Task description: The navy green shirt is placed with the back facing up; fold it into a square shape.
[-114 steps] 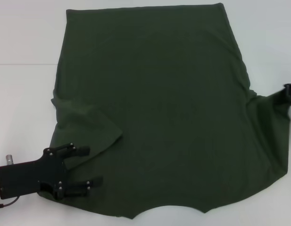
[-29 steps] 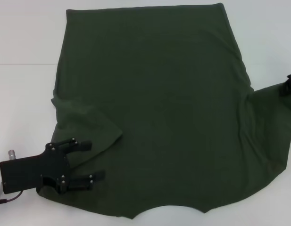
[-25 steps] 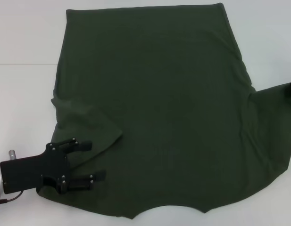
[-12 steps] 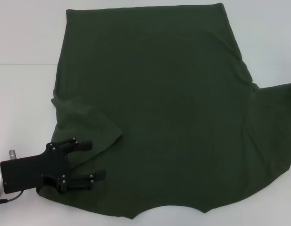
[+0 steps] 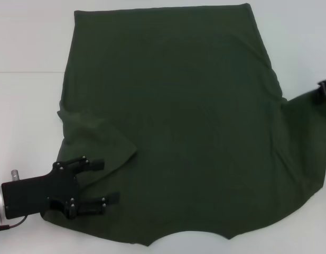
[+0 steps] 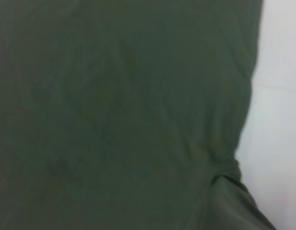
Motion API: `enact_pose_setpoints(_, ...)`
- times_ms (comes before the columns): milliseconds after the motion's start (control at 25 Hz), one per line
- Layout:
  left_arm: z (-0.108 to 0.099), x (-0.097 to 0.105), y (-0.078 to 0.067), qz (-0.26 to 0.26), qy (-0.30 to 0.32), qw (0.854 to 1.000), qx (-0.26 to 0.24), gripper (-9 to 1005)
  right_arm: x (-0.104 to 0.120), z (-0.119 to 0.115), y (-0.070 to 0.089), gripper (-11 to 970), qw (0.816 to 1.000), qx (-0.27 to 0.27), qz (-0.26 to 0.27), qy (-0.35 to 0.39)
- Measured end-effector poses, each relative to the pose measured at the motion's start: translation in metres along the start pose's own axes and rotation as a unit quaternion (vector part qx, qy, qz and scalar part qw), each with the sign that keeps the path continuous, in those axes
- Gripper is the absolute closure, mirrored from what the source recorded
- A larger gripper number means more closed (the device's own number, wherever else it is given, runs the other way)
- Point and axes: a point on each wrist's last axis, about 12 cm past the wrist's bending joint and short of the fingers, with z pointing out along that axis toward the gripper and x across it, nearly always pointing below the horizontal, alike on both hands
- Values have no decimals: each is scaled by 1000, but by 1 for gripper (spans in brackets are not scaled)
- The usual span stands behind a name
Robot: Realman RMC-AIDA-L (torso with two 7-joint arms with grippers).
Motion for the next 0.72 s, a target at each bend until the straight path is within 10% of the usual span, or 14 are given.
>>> enact_pose_setpoints(440, -1, 4, -3, -7, 1, 1000, 0, 112, -31, 27, 81, 888, 988, 36, -139, 54)
enact_pose_setpoints(720, 0, 5, -5, -7, -1, 1000, 0, 112, -31, 30, 102, 872, 988, 4, -146, 52)
